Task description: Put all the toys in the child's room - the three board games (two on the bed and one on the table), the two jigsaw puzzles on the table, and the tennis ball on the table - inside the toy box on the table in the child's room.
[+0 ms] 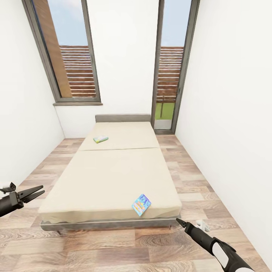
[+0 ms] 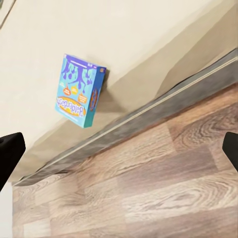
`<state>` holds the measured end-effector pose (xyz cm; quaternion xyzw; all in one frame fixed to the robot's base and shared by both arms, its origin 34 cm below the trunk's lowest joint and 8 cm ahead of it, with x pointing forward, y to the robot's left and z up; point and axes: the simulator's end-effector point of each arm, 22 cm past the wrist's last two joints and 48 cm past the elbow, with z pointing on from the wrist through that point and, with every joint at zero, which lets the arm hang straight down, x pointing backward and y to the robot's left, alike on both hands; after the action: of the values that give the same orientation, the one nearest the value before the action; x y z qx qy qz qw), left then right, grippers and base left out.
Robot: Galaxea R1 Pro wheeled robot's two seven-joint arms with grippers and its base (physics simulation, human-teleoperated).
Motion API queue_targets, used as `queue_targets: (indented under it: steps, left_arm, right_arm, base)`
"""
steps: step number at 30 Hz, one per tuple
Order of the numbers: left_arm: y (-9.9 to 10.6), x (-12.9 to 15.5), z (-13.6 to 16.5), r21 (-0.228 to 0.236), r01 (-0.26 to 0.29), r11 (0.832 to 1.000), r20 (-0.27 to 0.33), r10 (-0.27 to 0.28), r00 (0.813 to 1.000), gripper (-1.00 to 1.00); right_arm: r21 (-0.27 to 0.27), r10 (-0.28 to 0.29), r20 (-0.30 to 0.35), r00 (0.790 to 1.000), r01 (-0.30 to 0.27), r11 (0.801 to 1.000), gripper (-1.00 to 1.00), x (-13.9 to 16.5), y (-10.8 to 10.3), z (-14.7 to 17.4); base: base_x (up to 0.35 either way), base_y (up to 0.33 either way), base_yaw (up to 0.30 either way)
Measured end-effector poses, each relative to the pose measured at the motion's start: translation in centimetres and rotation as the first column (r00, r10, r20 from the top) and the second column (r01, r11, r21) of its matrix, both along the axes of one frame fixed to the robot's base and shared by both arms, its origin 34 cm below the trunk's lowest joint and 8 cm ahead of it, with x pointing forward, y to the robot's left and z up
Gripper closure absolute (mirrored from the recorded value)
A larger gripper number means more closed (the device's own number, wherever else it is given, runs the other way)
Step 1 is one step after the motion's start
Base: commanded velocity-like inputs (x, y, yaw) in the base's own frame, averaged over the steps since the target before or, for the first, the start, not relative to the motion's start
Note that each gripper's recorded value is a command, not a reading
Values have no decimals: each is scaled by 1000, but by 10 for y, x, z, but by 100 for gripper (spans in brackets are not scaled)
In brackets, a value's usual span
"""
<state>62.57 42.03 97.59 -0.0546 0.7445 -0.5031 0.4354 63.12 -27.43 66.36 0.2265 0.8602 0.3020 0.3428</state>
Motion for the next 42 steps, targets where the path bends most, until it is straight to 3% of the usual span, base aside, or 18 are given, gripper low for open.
queue_targets:
  steps: [12, 22, 42]
  left_arm:
    - [1, 0, -11, 2, -1, 1000, -2, 1, 1000, -100]
    - [1, 0, -26, 1, -1, 1000, 0, 1, 1000, -100]
    - [1, -1, -60, 3, -1, 1000, -2, 1, 1000, -100]
  right_arm:
    - [8, 3, 4, 1000, -3, 1000, -100, 1, 8, -10]
    - [-14, -14, 63, 998, 15, 1000, -100, 10, 12, -20]
    - [24, -26, 38, 999, 25, 999, -100, 5, 21, -57]
  base:
    - [0, 0, 0]
    - [0, 0, 0]
    - [0, 0, 0]
